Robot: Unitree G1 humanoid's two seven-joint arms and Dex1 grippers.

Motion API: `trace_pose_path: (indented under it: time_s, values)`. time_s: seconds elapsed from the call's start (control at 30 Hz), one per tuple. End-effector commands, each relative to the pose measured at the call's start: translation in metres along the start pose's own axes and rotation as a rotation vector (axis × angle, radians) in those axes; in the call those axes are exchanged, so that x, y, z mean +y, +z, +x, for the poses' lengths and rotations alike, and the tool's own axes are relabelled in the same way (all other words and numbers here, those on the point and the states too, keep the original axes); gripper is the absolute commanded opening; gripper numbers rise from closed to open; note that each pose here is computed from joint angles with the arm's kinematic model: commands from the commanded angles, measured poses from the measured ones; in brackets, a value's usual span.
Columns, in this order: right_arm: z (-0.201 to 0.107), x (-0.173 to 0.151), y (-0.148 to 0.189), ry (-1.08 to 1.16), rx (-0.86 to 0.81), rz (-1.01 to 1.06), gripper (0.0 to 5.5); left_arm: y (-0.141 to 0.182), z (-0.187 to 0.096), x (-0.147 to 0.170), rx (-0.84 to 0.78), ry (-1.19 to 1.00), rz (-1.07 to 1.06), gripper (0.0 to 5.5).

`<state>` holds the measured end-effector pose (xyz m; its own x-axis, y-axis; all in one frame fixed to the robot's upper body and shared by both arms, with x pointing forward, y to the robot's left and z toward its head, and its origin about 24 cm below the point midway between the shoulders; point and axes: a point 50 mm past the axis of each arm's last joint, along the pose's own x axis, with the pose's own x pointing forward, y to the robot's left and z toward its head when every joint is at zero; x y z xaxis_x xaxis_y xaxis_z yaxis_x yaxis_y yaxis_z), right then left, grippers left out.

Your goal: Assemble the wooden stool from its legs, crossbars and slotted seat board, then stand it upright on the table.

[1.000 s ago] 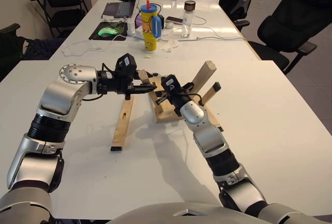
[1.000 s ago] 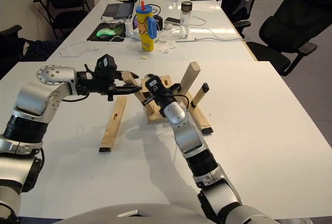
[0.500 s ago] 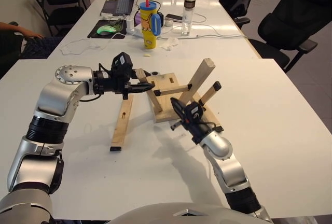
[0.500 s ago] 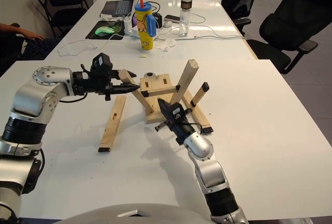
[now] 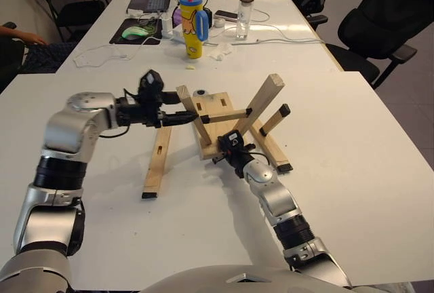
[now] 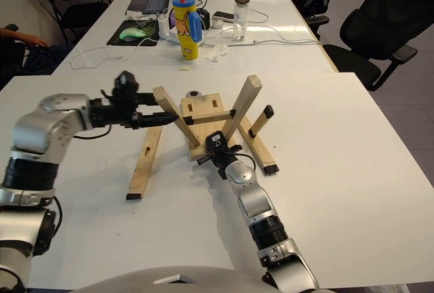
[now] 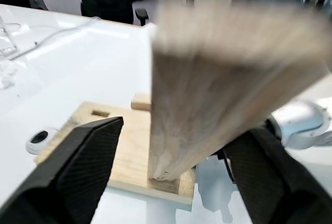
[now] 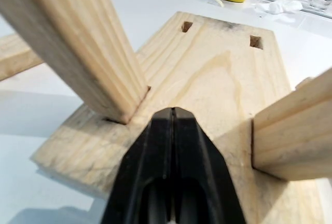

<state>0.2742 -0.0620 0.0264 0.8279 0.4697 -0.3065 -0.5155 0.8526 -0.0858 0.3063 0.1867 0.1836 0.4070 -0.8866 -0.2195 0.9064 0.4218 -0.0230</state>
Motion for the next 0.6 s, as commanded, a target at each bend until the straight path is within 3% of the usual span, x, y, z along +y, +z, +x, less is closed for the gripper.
trace_pose_path:
  time_s: [0.03,0.17,0.23,0.3,0.37,0.43,0.5,0.57,0.6]
  values:
    - [-0.01,0.003,-0.051,0.031,0.241,0.029,0.0,0.055,-0.037,-0.017,-0.275,-0.085,-0.013,4.09]
    - [-0.01,0.002,-0.053,0.051,0.247,0.029,0.0,0.132,-0.049,-0.026,-0.726,-0.127,-0.031,3.43]
    - [-0.008,0.002,-0.053,0.061,0.251,0.02,0.0,0.155,-0.042,-0.033,-0.849,-0.118,-0.041,3.14]
    - [-0.007,0.002,-0.053,0.064,0.25,0.018,0.0,0.153,-0.021,-0.036,-0.828,-0.068,-0.087,2.76]
    - [-0.005,0.003,-0.053,0.062,0.252,0.018,0.0,0.097,0.028,-0.031,-0.542,0.047,-0.192,2.37]
    - [-0.003,0.004,-0.053,0.066,0.257,0.018,0.0,0.007,0.064,-0.034,-0.178,0.186,-0.251,2.08]
    - [-0.001,0.006,-0.054,0.071,0.276,0.014,0.0,-0.068,0.076,-0.044,0.07,0.286,-0.3,1.72]
    - [0.002,0.005,-0.055,0.072,0.286,0.011,0.0,-0.076,0.08,-0.04,0.083,0.352,-0.267,1.47]
    - [0.002,0.003,-0.055,0.067,0.289,0.008,0.0,-0.055,0.083,-0.032,-0.009,0.381,-0.225,1.31]
